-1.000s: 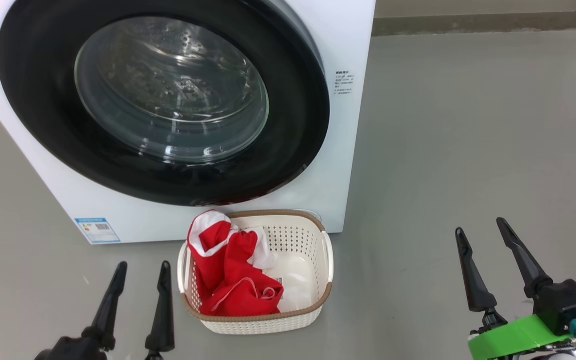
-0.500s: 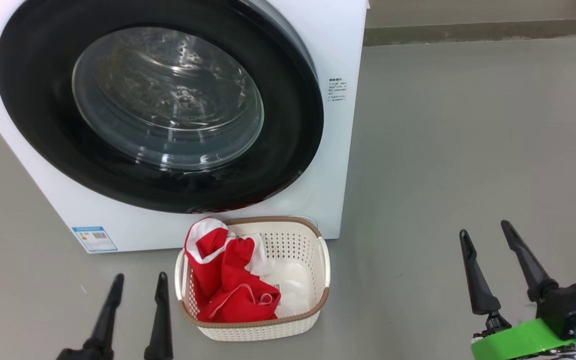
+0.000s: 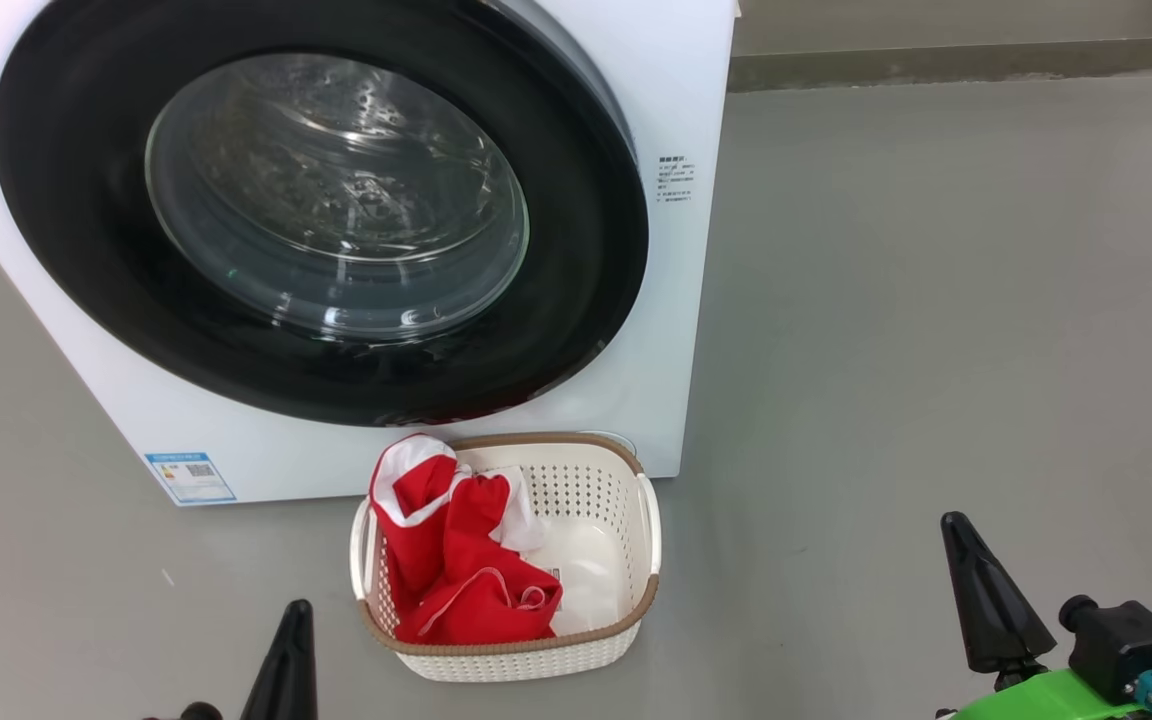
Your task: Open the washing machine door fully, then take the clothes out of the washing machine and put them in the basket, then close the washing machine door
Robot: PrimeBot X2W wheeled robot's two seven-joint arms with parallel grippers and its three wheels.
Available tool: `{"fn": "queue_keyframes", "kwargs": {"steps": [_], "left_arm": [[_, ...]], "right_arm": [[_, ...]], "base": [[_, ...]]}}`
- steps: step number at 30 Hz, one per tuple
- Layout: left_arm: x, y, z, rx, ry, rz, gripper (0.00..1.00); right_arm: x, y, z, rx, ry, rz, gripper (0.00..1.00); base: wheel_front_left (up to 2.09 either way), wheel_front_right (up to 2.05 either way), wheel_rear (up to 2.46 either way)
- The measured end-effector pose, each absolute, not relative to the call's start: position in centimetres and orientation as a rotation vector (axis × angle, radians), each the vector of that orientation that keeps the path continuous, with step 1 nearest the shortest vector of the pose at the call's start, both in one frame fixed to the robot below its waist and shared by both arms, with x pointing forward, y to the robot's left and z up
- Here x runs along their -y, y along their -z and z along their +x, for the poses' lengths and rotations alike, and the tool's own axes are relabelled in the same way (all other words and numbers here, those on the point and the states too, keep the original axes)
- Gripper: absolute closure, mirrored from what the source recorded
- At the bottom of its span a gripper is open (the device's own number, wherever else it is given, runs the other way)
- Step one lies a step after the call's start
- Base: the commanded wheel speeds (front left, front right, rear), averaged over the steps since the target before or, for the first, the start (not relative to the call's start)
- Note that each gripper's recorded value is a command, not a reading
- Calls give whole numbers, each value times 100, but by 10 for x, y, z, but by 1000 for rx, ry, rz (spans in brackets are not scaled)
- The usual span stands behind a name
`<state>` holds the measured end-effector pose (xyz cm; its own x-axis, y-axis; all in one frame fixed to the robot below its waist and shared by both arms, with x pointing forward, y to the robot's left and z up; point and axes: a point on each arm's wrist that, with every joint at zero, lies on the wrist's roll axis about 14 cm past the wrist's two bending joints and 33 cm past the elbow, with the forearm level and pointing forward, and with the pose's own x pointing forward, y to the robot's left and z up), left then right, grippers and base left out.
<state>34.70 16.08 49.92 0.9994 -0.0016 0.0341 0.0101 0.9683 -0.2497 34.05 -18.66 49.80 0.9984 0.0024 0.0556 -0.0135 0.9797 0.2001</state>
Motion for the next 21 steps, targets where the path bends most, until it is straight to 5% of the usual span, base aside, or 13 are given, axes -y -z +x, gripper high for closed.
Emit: {"fn": "queue_keyframes", "kwargs": {"steps": [21], "left_arm": [[-171,-484,350,-44,-38,-493,100]], "right_arm": [[194,-487,343,9,40,459,100]], "base": [[0,0,0]]}}
